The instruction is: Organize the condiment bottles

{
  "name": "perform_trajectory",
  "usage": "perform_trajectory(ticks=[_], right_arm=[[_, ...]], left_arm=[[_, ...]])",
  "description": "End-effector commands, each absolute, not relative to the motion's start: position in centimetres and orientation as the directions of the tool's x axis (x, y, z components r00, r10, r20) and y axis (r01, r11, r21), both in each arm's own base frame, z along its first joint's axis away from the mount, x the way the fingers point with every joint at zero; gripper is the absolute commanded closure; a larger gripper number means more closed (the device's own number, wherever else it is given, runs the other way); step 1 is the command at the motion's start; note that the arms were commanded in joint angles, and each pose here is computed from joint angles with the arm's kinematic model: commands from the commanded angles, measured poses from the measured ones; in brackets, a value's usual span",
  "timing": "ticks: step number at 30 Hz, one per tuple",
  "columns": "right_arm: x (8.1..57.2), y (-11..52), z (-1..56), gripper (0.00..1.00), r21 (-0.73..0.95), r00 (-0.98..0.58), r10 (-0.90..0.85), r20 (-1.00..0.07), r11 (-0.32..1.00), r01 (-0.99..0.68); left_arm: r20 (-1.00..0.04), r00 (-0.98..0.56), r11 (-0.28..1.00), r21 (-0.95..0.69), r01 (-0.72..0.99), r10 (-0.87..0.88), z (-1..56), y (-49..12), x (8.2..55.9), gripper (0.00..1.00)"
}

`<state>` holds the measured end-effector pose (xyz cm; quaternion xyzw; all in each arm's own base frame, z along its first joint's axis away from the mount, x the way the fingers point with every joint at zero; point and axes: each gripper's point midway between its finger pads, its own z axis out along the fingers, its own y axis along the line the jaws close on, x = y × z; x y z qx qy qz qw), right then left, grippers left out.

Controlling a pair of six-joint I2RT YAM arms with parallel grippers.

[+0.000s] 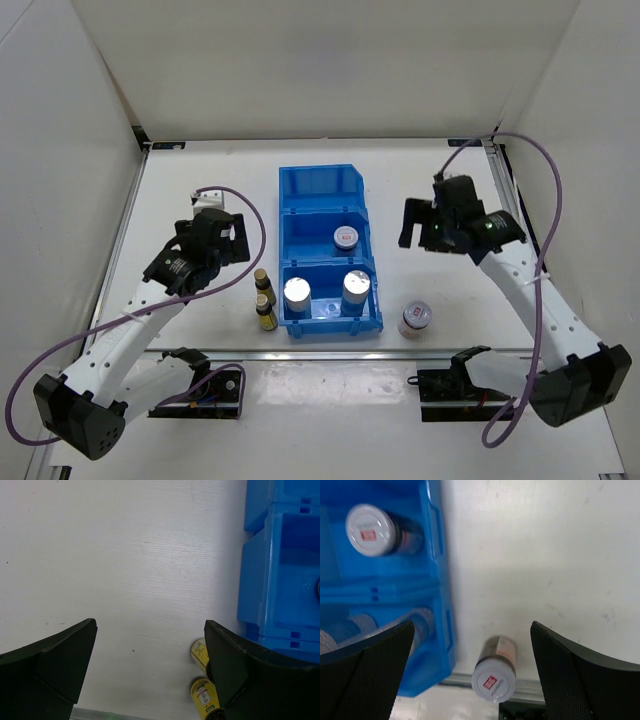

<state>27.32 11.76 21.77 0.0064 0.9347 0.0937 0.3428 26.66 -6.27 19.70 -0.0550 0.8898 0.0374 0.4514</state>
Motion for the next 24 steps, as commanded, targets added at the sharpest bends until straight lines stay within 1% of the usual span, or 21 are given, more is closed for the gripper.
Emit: perform_trajectory(ticks=[1,2,3,6,10,14,16,19,22,24], right_arm=[[23.3,12.1,19.0,0.0,0.264,-0.844,0.147,-0.516,0.964,0.007],[22.3,11.7,19.1,0.0,0.285,-0.836,0.177,-0.52,0.958,0.026],[21.2,11.6,17.8,0.0,0.302,-0.852,0.208,-0.481,0.951,0.061],[19.7,11.3,16.8,0.0,0.331,-0.846,0.265,-0.463,0.937,0.112],[17.1,10.7,13.6,0.0,0.319,-0.875,0.337,-0.347,0.92,0.228],[16.6,12.3,11.5,0.0,0.399,-0.885,0.37,-0.284,0.884,0.241],[15.6,12.1,9.5,0.0,0.369,-0.9,0.371,-0.23,0.889,0.272],[15.6,12.0,7.9,0.0,0.346,-0.899,0.387,-0.205,0.888,0.303],[15.7,12.4,7.1,0.0,0.364,-0.898,0.394,-0.194,0.879,0.307],[15.4,12.3,6.3,0.04,0.352,-0.899,0.4,-0.177,0.879,0.322]], left_arm=[[-0.827,-0.556,0.993,-0.021,-0.117,-0.083,21.2,-6.7,27.2,0.01],[-0.827,-0.556,0.993,-0.021,-0.117,-0.083,21.2,-6.7,27.2,0.01],[-0.823,-0.562,0.993,-0.016,-0.117,-0.079,21.0,-6.8,27.3,0.01],[-0.823,-0.563,0.993,-0.015,-0.117,-0.079,21.0,-6.8,27.3,0.01],[-0.823,-0.563,0.993,-0.015,-0.117,-0.079,21.0,-6.8,27.3,0.01],[-0.823,-0.563,0.993,-0.015,-0.117,-0.079,21.0,-6.8,27.3,0.01],[-0.823,-0.563,0.993,-0.015,-0.117,-0.079,21.0,-6.8,27.3,0.01],[-0.823,-0.563,0.993,-0.015,-0.117,-0.079,21.0,-6.8,27.3,0.01],[-0.821,-0.565,0.994,-0.02,-0.11,-0.079,21.0,-6.9,27.2,0.01],[-0.821,-0.566,0.994,-0.013,-0.105,-0.07,21.0,-6.9,27.2,0.01]])
